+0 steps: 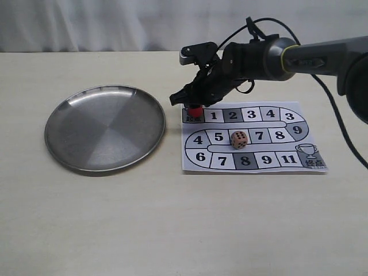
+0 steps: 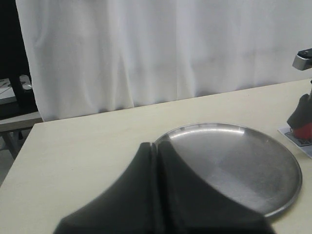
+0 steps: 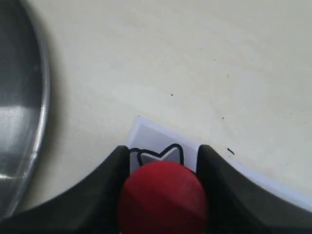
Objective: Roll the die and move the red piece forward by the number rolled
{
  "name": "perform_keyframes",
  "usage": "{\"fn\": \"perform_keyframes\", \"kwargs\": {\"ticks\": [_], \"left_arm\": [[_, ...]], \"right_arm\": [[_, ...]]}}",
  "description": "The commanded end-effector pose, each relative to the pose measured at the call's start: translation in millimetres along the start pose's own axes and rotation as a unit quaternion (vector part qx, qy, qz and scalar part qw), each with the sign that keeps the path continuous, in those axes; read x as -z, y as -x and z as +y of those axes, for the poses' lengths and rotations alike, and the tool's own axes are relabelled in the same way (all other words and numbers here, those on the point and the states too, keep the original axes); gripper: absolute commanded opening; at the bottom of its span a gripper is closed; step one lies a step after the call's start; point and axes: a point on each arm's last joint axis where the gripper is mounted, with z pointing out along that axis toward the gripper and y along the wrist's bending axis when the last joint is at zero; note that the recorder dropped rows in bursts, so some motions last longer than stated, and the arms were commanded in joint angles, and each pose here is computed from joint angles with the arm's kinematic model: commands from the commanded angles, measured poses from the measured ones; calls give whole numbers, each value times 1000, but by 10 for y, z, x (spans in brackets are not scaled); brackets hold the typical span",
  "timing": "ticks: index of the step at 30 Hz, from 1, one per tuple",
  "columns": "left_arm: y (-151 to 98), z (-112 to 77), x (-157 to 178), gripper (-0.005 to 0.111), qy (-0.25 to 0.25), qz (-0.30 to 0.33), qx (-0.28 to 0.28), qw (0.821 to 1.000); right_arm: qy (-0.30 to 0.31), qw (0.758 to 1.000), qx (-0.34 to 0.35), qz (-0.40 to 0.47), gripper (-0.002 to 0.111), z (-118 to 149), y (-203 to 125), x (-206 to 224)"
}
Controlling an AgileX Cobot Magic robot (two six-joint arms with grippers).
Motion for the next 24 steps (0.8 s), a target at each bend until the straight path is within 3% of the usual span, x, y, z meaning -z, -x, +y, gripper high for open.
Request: {"fn": "perform_keyframes", "kwargs": {"ticks": [1, 14, 18, 24], "left_arm": [[3, -6, 0, 0, -5, -4, 1, 1000], [3, -6, 0, 0, -5, -4, 1, 1000], [3, -6, 0, 0, -5, -4, 1, 1000], [3, -6, 0, 0, -5, -4, 1, 1000]], "right_arm": [[-3, 1000, 6, -10, 4, -22, 56, 59], [-23, 996, 34, -84, 4, -72, 516, 1081], [-30, 997, 21, -62, 4, -215, 441, 1062], [-41, 998, 13, -47, 4, -306, 88, 605]]}}
